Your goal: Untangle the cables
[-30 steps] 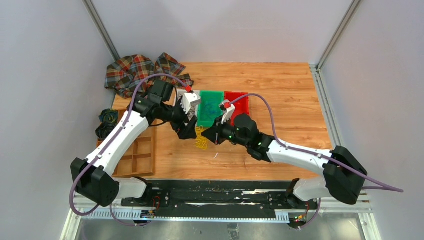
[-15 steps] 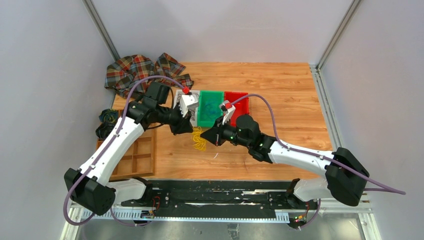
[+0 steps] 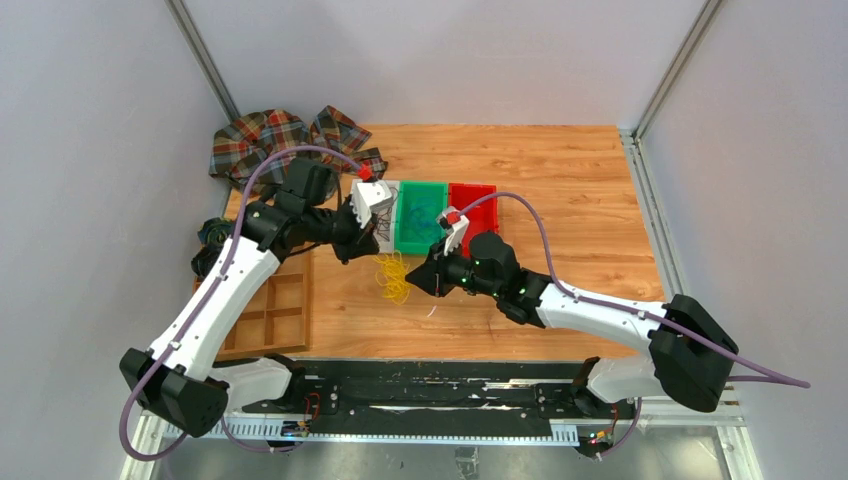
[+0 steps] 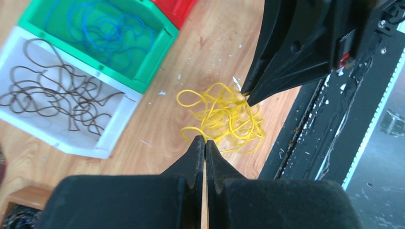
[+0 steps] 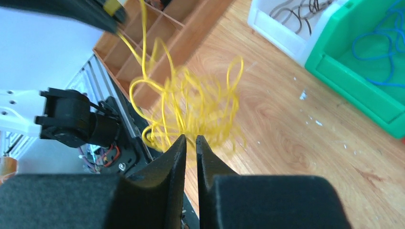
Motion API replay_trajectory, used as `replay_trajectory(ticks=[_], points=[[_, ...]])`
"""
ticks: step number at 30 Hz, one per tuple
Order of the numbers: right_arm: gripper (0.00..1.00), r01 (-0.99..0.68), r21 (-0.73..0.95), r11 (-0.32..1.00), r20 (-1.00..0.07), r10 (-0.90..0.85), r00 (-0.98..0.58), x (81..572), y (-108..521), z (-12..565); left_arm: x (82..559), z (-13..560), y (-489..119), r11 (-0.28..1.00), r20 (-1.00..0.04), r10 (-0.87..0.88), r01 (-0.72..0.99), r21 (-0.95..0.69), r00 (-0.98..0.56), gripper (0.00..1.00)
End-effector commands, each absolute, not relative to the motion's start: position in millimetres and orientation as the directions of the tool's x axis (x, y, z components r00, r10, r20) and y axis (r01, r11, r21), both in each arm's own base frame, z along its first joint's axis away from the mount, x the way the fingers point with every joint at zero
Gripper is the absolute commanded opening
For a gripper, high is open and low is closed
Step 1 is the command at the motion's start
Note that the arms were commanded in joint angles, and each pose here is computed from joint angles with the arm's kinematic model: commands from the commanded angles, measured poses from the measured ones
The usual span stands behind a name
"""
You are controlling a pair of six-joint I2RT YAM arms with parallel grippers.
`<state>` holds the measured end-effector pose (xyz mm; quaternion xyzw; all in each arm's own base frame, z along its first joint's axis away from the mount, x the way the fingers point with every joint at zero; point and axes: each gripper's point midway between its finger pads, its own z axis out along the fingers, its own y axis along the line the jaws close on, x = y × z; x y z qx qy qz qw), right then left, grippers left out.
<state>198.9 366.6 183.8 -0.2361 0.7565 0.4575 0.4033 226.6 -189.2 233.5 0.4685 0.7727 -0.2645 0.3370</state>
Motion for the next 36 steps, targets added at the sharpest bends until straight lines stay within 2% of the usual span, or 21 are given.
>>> replay_trajectory(ticks=[1,6,10,13,21,36], points=[[0.15,-0.726,0.448,0.521,-0.833,-0.052,-0.551,193.8,353.5,155.7,227.8,267.2,-182.9,0.455,-0.811,0.519,0.89,-0.006,-0.271,0.01],[0.35,-0.738,0.412,0.534,-0.852,-0.06,-0.519,196.6,348.8,162.9,221.7,278.4,-184.4,0.441,-0.831,0.499,0.897,0.002,-0.244,0.01],[0.48,-0.766,0.393,0.509,-0.901,0.048,-0.43,206.3,353.3,217.1,215.6,278.3,-187.0,0.424,-0.833,0.492,0.905,-0.025,-0.253,0.01],[0.52,-0.806,0.368,0.465,-0.927,0.118,-0.356,208.1,365.7,254.7,212.2,277.5,-188.1,0.418,-0.835,0.485,0.907,-0.042,-0.262,0.01],[0.52,-0.862,0.367,0.35,-0.93,0.144,-0.337,202.2,405.2,283.8,203.0,287.8,-190.9,0.392,-0.853,0.461,0.919,-0.051,-0.244,0.01],[0.46,-0.835,0.406,0.37,-0.914,0.169,-0.37,215.3,424.9,274.5,183.7,309.2,-194.7,0.339,-0.881,0.42,0.938,-0.067,-0.215,0.01]])
